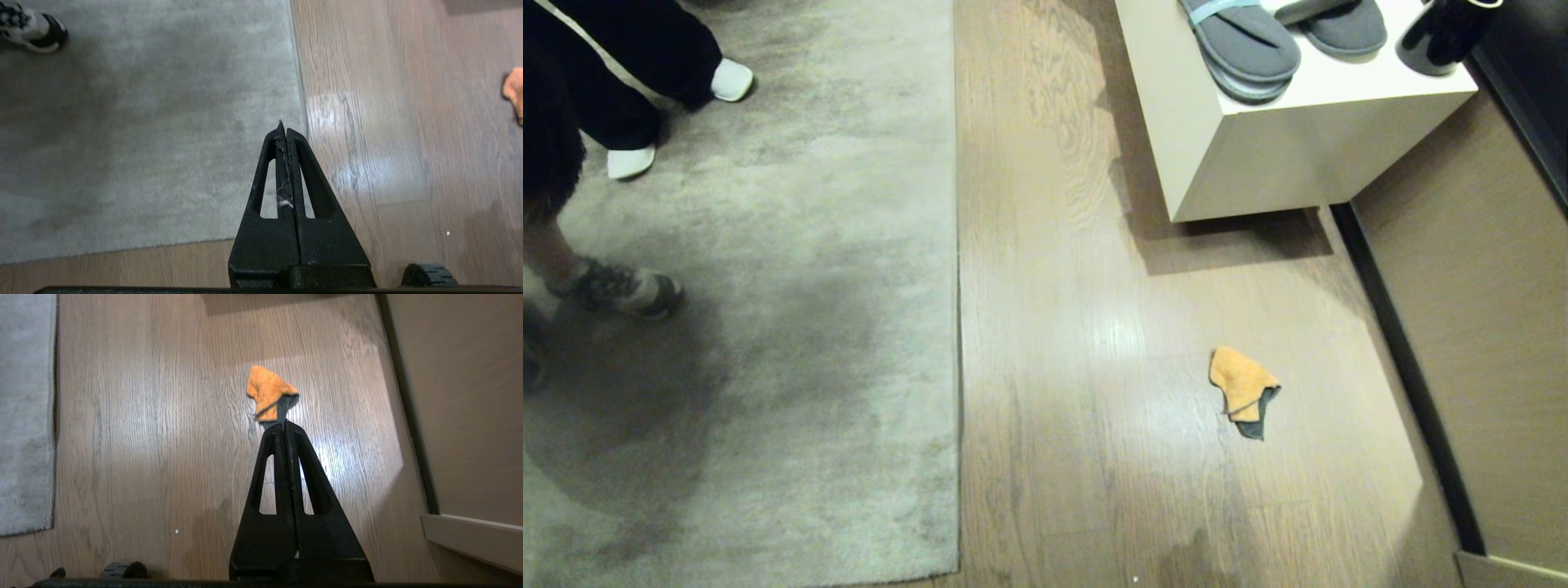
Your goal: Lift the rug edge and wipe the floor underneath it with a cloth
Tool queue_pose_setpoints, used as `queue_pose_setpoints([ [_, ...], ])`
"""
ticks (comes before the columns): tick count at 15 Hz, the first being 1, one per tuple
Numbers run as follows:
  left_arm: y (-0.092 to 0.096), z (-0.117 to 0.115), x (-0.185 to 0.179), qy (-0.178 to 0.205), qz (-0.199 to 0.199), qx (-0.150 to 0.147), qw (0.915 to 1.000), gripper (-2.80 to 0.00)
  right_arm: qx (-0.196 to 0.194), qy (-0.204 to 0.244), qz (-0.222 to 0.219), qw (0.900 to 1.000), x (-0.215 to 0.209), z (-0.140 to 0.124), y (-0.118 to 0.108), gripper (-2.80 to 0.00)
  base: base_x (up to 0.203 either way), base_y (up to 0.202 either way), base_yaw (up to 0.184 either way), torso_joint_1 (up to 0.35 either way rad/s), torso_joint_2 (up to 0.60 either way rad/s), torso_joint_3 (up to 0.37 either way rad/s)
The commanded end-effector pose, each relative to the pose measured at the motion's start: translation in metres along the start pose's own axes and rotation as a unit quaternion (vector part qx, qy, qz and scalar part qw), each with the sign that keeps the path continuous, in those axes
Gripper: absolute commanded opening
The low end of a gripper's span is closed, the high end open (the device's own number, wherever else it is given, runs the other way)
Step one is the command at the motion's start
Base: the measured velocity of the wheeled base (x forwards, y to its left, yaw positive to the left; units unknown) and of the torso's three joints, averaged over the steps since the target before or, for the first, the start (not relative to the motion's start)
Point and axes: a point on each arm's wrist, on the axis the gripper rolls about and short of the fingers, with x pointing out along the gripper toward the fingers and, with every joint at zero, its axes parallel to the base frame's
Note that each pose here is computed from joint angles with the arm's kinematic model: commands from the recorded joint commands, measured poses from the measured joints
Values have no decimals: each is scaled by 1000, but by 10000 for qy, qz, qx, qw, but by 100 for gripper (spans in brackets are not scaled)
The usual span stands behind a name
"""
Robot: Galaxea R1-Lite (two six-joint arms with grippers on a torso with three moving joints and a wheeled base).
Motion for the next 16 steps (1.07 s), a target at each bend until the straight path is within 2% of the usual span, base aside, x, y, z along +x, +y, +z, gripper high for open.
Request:
queue_pose_setpoints([
  [1, 0, 0, 0, 0, 3, -3, 10000, -280, -3, 3, 0, 10000, 0, 0, 0, -280, 0, 0, 0, -1, -1, 200],
  [16, 0, 0, 0, 0, -5, -3, 10000, -280, -1, 3, 0, 10000, 0, 0, 0, -280, 0, 0, 0, 3, 1, 201],
])
